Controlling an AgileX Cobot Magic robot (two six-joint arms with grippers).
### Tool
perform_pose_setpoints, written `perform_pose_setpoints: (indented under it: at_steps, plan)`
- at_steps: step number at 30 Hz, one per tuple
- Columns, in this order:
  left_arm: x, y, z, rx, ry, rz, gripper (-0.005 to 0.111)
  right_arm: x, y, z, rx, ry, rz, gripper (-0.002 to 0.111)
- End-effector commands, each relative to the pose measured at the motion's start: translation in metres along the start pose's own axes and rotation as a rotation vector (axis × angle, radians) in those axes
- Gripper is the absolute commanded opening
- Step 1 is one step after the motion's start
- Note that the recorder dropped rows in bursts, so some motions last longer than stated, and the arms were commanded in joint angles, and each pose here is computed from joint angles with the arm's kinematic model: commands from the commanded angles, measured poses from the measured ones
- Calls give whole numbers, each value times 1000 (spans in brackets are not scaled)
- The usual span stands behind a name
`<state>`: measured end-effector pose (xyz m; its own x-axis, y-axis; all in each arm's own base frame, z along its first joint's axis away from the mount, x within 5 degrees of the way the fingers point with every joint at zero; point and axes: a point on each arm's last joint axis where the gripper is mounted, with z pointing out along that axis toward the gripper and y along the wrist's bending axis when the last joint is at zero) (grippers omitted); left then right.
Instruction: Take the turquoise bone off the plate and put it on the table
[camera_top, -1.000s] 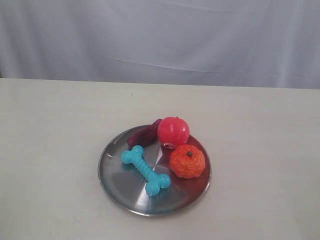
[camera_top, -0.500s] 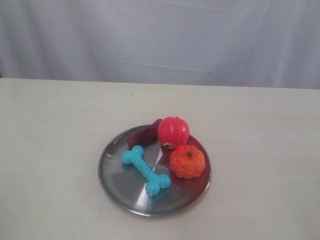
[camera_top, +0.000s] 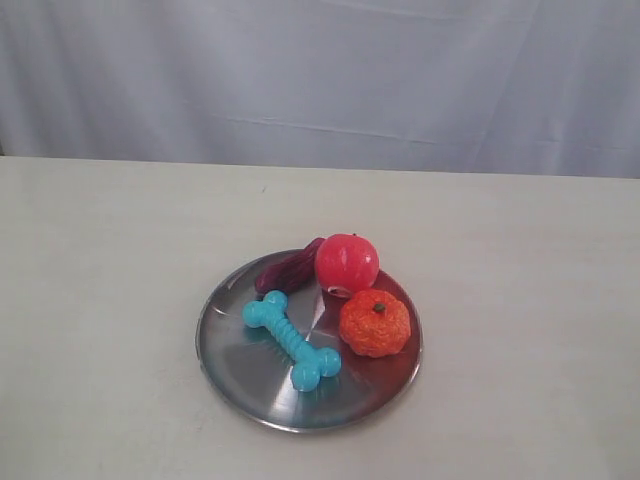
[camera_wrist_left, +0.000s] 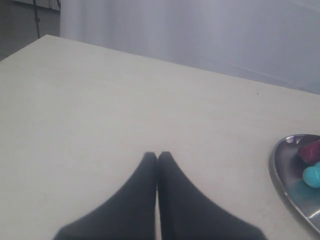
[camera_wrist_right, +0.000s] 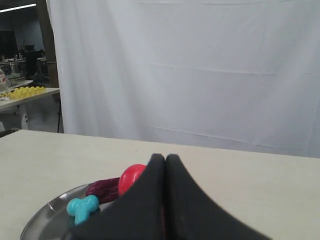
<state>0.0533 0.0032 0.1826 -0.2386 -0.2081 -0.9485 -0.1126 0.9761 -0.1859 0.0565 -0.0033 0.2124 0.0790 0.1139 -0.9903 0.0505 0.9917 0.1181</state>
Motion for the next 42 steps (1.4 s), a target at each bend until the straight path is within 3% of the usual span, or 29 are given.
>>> perform_pose_setpoints:
  at_steps: [1, 5, 11, 15, 18, 25, 28, 34, 42]
  plan:
    - [0, 0, 0, 7, -3, -4, 0, -2, 0, 0, 6, -26, 15, -1]
    - [0, 0, 0, 7, -3, -4, 0, -5, 1, -1, 0, 16, -37, -1]
    - [0, 0, 0, 7, -3, -4, 0, -42, 7, 9, -7, 149, -73, -1]
    - [0, 0, 0, 7, -3, -4, 0, -68, 13, 26, -18, 369, -69, -1]
    - [0, 0, 0, 7, -3, -4, 0, -81, 18, 48, -39, 682, -42, -1]
    - [0, 0, 0, 7, -3, -4, 0, -65, 21, 113, -54, 1042, 12, -1]
    - [0, 0, 0, 7, -3, -4, 0, -73, 25, 145, -70, 1130, 12, -1]
    - [0, 0, 0, 7, -3, -4, 0, -88, 79, 215, -182, 1129, -51, -1]
    - [0, 0, 0, 7, -3, -4, 0, -47, 142, 278, -286, 1214, -127, -1]
